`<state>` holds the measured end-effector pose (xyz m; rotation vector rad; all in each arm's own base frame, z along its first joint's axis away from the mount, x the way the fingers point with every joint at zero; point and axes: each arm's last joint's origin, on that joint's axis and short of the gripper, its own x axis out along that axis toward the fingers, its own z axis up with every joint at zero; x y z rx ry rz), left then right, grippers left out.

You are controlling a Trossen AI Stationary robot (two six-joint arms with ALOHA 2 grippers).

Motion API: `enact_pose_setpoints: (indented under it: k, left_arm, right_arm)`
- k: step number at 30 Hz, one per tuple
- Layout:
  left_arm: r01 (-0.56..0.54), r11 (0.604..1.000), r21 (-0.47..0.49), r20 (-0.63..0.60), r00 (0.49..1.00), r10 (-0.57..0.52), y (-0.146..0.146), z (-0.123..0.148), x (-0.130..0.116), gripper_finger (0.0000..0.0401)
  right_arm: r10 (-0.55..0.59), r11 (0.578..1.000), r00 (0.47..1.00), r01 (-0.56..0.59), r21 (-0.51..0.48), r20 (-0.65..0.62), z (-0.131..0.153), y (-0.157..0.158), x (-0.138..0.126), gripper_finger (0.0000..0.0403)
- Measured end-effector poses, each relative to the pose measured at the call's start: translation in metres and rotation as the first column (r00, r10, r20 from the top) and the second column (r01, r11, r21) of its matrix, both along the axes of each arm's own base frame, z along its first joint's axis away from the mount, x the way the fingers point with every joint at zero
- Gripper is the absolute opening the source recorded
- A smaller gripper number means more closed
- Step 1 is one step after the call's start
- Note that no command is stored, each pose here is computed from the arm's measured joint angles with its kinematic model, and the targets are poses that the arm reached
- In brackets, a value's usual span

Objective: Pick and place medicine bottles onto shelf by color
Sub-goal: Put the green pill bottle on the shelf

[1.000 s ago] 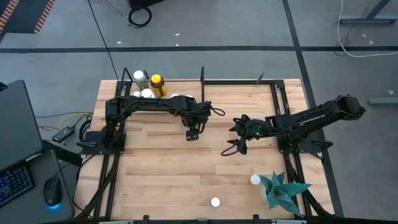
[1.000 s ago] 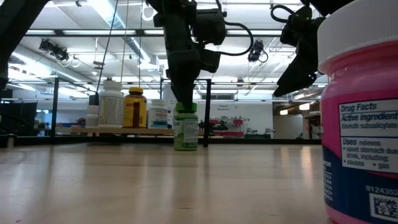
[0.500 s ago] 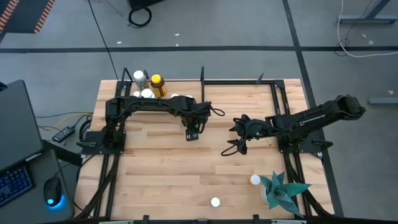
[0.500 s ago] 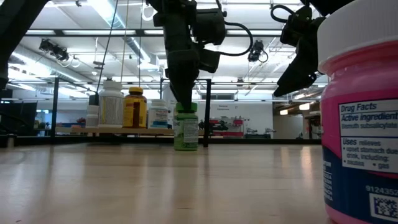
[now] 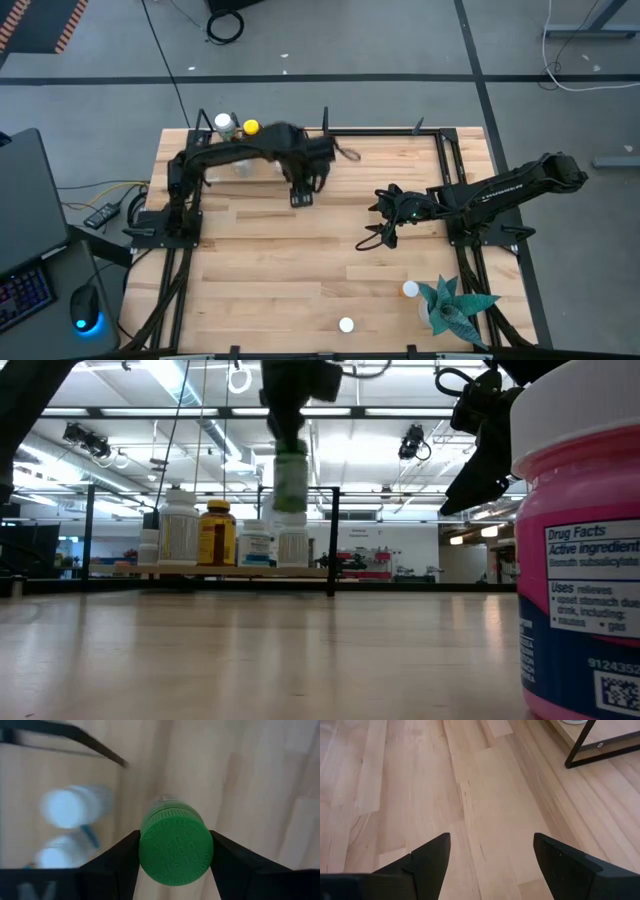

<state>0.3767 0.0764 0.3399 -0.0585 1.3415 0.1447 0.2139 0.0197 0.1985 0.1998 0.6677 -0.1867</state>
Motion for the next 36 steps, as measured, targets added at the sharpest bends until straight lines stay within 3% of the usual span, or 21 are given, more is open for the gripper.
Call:
enact_pose_setpoints:
  k: [8,19,25,36]
  left_arm:
    - [-0.060,0.997,0.045,0.060,0.997,0.057,0.049,0.042,-0.027,0.0204]
    - [-0.125,0.984,0.124,0.083,0.990,0.115,0.125,0.045,-0.057,0.0204]
    - [-0.189,0.975,0.118,0.036,0.982,0.186,0.167,0.026,-0.069,0.0204]
    - [-0.226,0.973,0.034,-0.120,0.966,0.229,0.219,-0.041,-0.062,0.0204]
  right_arm:
    - [-0.005,1.000,1.000,0.005,0.006,0.001,0.000,0.000,0.000,0.0291]
    - [-0.005,1.000,1.000,0.005,0.007,0.003,0.000,0.000,0.000,0.0291]
    - [-0.022,1.000,1.000,0.023,-0.014,0.013,0.001,-0.002,0.001,0.0291]
    - [-0.030,0.999,0.999,0.031,-0.034,0.012,0.001,-0.002,0.001,0.0291]
